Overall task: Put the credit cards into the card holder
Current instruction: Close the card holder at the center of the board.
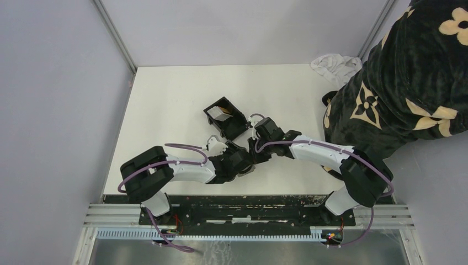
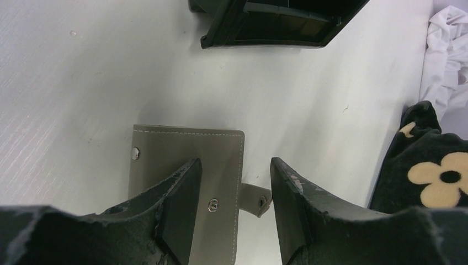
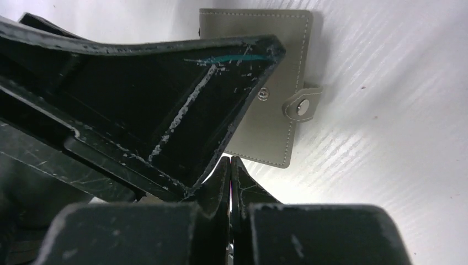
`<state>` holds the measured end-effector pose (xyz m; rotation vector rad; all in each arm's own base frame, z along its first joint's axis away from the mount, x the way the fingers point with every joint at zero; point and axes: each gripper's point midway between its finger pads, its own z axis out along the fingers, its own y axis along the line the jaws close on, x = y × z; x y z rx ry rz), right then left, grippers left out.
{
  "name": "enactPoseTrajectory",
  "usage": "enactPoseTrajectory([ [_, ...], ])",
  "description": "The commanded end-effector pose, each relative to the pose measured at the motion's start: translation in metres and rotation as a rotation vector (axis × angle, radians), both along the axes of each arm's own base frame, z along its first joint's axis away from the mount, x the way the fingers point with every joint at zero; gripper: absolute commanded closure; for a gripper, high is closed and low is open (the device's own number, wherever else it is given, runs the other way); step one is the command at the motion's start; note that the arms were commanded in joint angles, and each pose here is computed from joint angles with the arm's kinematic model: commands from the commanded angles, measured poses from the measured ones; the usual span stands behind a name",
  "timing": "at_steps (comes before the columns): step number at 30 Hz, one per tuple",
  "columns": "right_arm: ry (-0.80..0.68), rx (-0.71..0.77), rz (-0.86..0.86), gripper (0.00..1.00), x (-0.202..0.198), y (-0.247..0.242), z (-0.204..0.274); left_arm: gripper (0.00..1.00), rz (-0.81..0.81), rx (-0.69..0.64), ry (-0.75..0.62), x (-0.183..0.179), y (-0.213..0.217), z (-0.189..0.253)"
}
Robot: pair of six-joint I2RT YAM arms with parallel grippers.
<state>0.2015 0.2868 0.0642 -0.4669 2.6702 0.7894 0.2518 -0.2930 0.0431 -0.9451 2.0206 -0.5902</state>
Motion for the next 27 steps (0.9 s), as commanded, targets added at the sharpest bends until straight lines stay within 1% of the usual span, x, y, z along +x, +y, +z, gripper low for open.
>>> enactPoseTrajectory([
  [1, 0.009, 0.106, 0.048, 0.99, -0.001, 0.029, 0.009, 0.43, -0.043, 0.070, 0.055, -0.008, 0.010, -0.019],
  [7, 0.064, 0.114, 0.052, 0.99, -0.003, 0.037, -0.015, 0.42, -0.059, 0.086, 0.043, -0.007, 0.014, -0.012],
  [12, 0.090, 0.123, 0.044, 0.99, -0.001, 0.045, -0.033, 0.39, -0.094, 0.121, 0.024, -0.006, 0.013, -0.001],
  [16, 0.102, 0.106, 0.025, 0.99, -0.003, 0.041, -0.042, 0.37, -0.112, 0.136, 0.012, -0.006, 0.012, 0.010],
  [22, 0.103, 0.077, 0.011, 0.99, -0.005, 0.034, -0.049, 0.34, -0.090, 0.136, -0.038, 0.000, 0.016, 0.039],
  [27, 0.100, 0.063, 0.012, 0.99, -0.004, 0.032, -0.051, 0.32, -0.033, 0.142, -0.075, -0.002, 0.034, 0.062],
])
